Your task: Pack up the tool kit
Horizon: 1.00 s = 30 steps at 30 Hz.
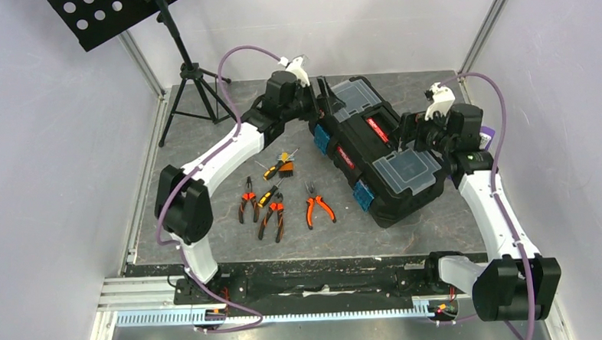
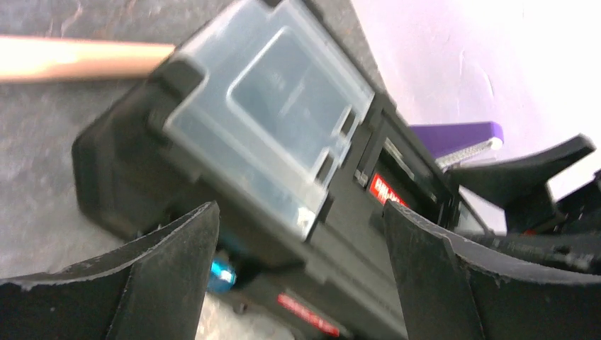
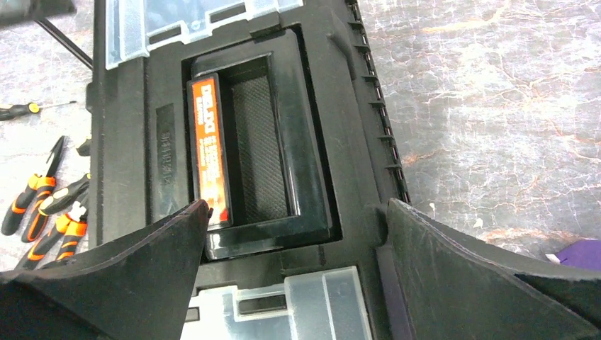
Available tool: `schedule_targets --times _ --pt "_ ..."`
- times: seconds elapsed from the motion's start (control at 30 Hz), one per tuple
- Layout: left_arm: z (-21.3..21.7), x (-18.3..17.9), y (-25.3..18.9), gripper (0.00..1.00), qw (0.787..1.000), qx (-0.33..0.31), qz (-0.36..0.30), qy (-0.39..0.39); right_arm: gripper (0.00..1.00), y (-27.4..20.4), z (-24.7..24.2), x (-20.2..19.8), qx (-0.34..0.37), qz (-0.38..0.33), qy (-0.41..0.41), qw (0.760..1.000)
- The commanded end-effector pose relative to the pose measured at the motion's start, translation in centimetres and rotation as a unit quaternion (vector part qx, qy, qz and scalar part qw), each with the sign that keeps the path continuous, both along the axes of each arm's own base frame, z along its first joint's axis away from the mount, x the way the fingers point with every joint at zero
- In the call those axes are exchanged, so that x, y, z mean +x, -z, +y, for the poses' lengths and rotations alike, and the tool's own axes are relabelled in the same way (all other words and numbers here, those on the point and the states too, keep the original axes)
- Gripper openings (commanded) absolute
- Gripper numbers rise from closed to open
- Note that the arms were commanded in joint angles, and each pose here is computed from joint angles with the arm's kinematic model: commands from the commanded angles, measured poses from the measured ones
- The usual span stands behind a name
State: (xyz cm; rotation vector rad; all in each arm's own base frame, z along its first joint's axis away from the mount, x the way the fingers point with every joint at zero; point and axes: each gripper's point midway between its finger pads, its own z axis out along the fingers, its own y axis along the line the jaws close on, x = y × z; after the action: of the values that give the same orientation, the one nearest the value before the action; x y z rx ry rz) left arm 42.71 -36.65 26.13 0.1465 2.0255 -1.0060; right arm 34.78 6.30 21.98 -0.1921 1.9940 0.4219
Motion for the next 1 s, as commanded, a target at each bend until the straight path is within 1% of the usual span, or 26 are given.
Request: schedule_targets --times 0.0,0.03,0.17,0.23,0.27,0.4,0.5,0.63,0.73,0.77,0.8,0.87,0.97 --pt "3.2 -2.2 -4.0 0.91 0.998 -0.054 -0.023 -0.035 0.98 -3.3 1.4 0.5 0.02 -0.01 -0.024 0.999" --pt "3.9 -3.0 -4.2 0.91 0.997 -0.062 -0.019 -0.043 0.98 -3.4 1.2 0.9 0.014 -0.012 -0.02 1.0" --pt "6.5 -5.8 -1.5 0.91 0.995 -0.062 0.02 -0.07 0.98 -4.2 0.6 2.8 -0.012 -0.009 -0.019 1.0" --pt "6.9 -7.0 -1.3 0.91 0.994 -0.083 0.025 -0.071 0.99 -4.0 0.1 3.8 -0.03 0.001 -0.014 0.999" --pt "7.2 -7.5 -0.5 0.91 0.993 -0.085 0.035 -0.074 0.99 -3.7 -0.4 4.3 -0.041 0.008 -0.006 0.999" --pt "7.6 -9.4 1.3 0.91 0.99 -0.101 0.065 -0.068 0.9 -1.6 -1.4 5.5 -0.076 0.046 -0.002 0.996" --pt "7.7 -10.4 2.5 0.91 0.989 -0.106 0.084 -0.061 0.85 0.1 0.3 5.3 -0.077 0.077 -0.032 0.994" --pt "7.3 -11.3 3.8 0.91 0.987 -0.115 0.104 -0.05 0.76 2.2 1.1 4.5 -0.07 0.107 -0.049 0.991" --pt "6.4 -12.0 4.3 0.91 0.987 -0.113 0.113 -0.035 0.65 3.7 1.0 3.8 -0.068 0.13 -0.048 0.988" --pt "6.0 -12.2 4.6 0.9 0.986 -0.112 0.117 -0.031 0.56 4.3 0.9 3.6 -0.067 0.141 -0.042 0.987" --pt "5.7 -12.5 4.8 0.91 0.986 -0.113 0.119 -0.026 0.51 4.9 0.8 3.3 -0.064 0.155 -0.041 0.985" --pt "5.2 -12.8 5.4 0.9 0.985 -0.115 0.128 -0.023 0.48 5.7 1.1 2.9 -0.054 0.178 -0.039 0.982" --pt "4.9 -12.9 6.3 0.9 0.981 -0.125 0.143 -0.026 0.49 6.3 1.3 2.2 -0.033 0.194 -0.028 0.98"
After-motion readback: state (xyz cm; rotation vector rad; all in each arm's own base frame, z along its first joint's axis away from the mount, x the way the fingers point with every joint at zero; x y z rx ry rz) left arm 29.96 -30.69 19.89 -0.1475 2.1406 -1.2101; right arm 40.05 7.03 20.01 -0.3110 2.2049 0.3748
